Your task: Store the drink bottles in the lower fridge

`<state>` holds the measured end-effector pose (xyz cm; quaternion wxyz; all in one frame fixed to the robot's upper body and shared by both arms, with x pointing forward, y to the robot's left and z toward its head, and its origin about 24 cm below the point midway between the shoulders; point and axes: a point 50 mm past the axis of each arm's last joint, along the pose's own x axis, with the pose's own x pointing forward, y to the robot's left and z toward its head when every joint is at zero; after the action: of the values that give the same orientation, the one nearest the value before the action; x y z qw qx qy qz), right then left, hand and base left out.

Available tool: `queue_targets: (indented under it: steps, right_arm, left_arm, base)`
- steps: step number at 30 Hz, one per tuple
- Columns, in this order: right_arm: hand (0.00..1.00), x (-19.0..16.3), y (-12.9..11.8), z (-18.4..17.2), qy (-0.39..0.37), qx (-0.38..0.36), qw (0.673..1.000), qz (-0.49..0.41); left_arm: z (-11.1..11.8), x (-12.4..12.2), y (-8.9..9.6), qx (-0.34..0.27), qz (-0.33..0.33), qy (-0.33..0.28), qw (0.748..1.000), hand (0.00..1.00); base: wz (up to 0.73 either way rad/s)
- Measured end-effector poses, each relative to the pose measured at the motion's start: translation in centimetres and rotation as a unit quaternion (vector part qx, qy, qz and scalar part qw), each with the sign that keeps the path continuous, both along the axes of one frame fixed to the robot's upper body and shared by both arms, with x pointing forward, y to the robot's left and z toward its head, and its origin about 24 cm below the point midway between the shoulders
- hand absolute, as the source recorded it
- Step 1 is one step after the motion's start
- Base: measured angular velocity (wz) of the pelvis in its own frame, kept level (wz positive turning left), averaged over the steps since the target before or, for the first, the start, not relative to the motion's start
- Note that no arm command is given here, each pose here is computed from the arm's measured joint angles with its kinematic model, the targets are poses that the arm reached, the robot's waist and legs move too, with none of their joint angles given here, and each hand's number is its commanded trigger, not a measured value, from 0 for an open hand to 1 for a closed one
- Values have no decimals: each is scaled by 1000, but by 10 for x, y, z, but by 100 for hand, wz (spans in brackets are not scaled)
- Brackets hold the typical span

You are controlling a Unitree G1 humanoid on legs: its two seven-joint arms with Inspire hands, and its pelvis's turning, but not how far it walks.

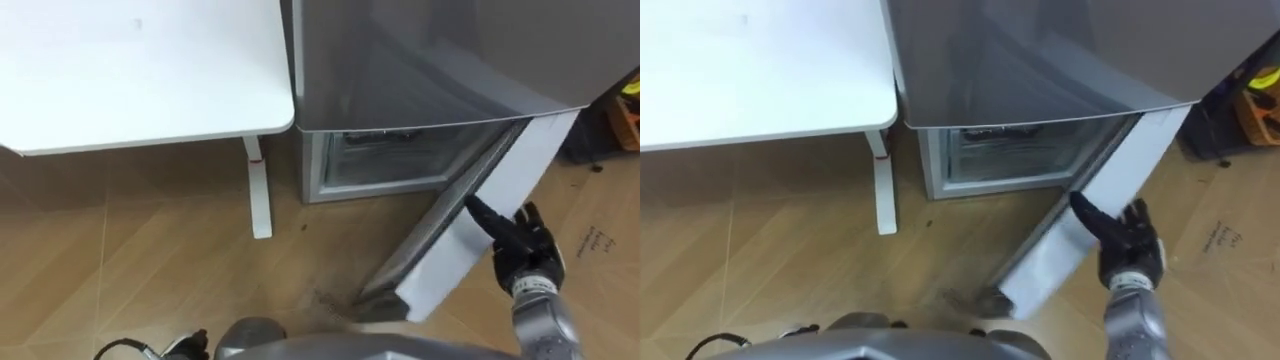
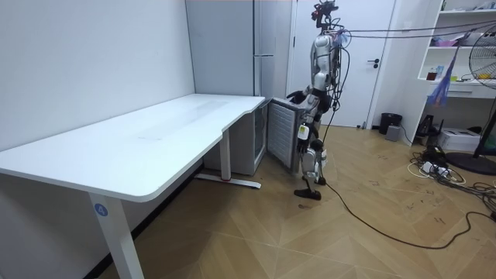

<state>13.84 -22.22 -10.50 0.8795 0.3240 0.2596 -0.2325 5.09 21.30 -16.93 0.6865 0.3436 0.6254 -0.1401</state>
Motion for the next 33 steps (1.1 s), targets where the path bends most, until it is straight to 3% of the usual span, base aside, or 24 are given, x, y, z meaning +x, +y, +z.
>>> queue_targets:
  steps: [4, 5, 6, 7, 9, 12, 14, 22, 25, 30, 33]
  right_arm:
    - [0, 20, 44, 1, -42, 62, 995, 73]
    - [0, 28, 69, 3, -57, 97, 985, 134]
    - [0, 34, 99, 7, -70, 139, 966, 207]
    - [0, 37, 113, 10, -77, 158, 954, 241]
    - [0, 48, 163, 24, -102, 215, 903, 359]
    - [0, 51, 199, 39, -123, 262, 840, 459]
    - [0, 49, 207, 43, -126, 279, 813, 495]
    - [0, 38, 207, 36, -91, 235, 763, 595]
    - [0, 35, 191, 26, -64, 184, 755, 626]
    - [0, 18, 125, -11, 37, 107, 805, 583]
    - [0, 11, 96, -20, 61, 103, 849, 515]
  left_arm:
    - [-1, 11, -12, -6, -42, 0, 999, 0]
    - [0, 15, -13, -7, -51, -1, 999, 0]
    - [0, 19, -15, -11, -58, -2, 998, 0]
    - [0, 21, -16, -13, -63, -3, 998, 0]
    - [1, 32, -22, -17, -86, -11, 996, 0]
    - [1, 35, -29, -23, -94, -12, 995, 0]
    - [0, 34, -32, -26, -100, -11, 995, 0]
    - [0, 35, -34, -37, -92, 1, 995, 0]
    - [0, 33, -30, -38, -76, 1, 996, 0]
    - [1, 23, -16, -39, -24, -4, 999, 0]
    - [0, 10, -8, -34, 9, -4, 999, 0]
  base:
    - [13]
    - [10]
    - [7]
    - [7]
    - [21]
    - [30]
    - [20]
    - [16]
    - [20]
    - [5]
    - [15]
